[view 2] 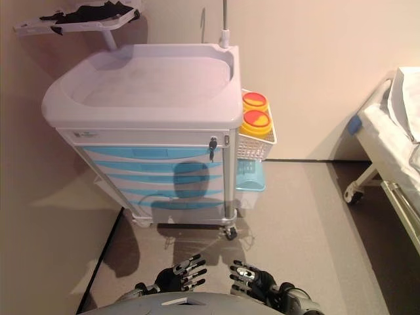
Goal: Open the drawer and pick up the medicine
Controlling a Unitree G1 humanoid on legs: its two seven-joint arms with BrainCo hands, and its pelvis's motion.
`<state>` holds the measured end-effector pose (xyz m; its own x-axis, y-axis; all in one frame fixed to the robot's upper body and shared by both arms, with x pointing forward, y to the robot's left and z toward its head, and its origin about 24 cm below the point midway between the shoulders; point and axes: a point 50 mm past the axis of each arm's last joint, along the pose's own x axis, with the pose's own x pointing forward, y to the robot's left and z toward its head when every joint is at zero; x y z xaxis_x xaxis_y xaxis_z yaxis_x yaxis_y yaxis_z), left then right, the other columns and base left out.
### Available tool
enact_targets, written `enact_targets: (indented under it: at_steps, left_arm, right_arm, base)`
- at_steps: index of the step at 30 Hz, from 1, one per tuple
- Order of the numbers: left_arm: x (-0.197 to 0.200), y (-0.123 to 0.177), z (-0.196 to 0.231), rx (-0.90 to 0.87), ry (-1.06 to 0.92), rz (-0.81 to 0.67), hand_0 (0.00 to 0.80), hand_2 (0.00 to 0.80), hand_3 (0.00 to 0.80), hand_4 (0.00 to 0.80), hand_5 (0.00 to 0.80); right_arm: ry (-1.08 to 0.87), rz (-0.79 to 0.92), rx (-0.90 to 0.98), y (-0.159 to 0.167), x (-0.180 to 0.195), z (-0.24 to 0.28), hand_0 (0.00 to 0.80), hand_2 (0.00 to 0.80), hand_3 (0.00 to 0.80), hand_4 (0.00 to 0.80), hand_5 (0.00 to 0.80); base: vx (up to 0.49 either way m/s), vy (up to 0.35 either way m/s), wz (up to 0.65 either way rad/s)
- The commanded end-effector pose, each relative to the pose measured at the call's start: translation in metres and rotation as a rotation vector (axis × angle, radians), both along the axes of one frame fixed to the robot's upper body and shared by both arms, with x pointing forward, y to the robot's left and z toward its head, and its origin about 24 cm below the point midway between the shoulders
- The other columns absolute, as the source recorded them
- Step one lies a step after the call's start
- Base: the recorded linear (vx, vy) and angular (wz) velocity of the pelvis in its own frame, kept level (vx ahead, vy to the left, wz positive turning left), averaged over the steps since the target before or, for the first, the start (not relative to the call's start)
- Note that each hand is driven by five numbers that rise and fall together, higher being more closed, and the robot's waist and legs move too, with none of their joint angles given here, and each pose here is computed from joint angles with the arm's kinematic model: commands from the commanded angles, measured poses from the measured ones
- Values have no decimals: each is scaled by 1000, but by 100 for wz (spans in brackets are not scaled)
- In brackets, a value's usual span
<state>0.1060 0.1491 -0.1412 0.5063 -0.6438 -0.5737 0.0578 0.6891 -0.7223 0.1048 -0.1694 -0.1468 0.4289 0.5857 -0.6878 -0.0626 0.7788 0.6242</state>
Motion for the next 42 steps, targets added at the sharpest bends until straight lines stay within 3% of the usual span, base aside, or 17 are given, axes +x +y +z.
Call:
enact_targets:
  at_steps: [1,8,13,21,35,42]
  left_arm:
    - [30,-8,8,-56,-63,11,0,0,0,0,0]
    - [35,-7,12,-82,-126,54,0,0,0,0,0]
    - [50,2,21,-43,-254,191,0,0,0,0,0]
    - [34,-14,20,-373,-110,240,0,0,0,0,0]
    - [17,-7,8,-446,44,486,0,0,0,0,0]
    - [47,-5,20,-539,-28,608,0,0,0,0,0]
  right_arm:
    - [-61,1,79,17,19,5,0,0,0,0,0]
    - [-65,3,79,17,20,5,0,0,0,0,0]
    - [-64,-9,83,16,19,5,0,0,0,0,0]
    - [-61,-21,94,18,19,5,0,0,0,0,0]
    - [-62,-127,120,17,11,3,0,0,0,0,0]
    - [-176,-216,162,17,32,15,0,0,0,0,0]
  base:
    - [0,0,0]
    - [0,0,0]
    - [0,0,0]
    - [0,0,0]
    - [63,21,0]
    - [-70,62,3]
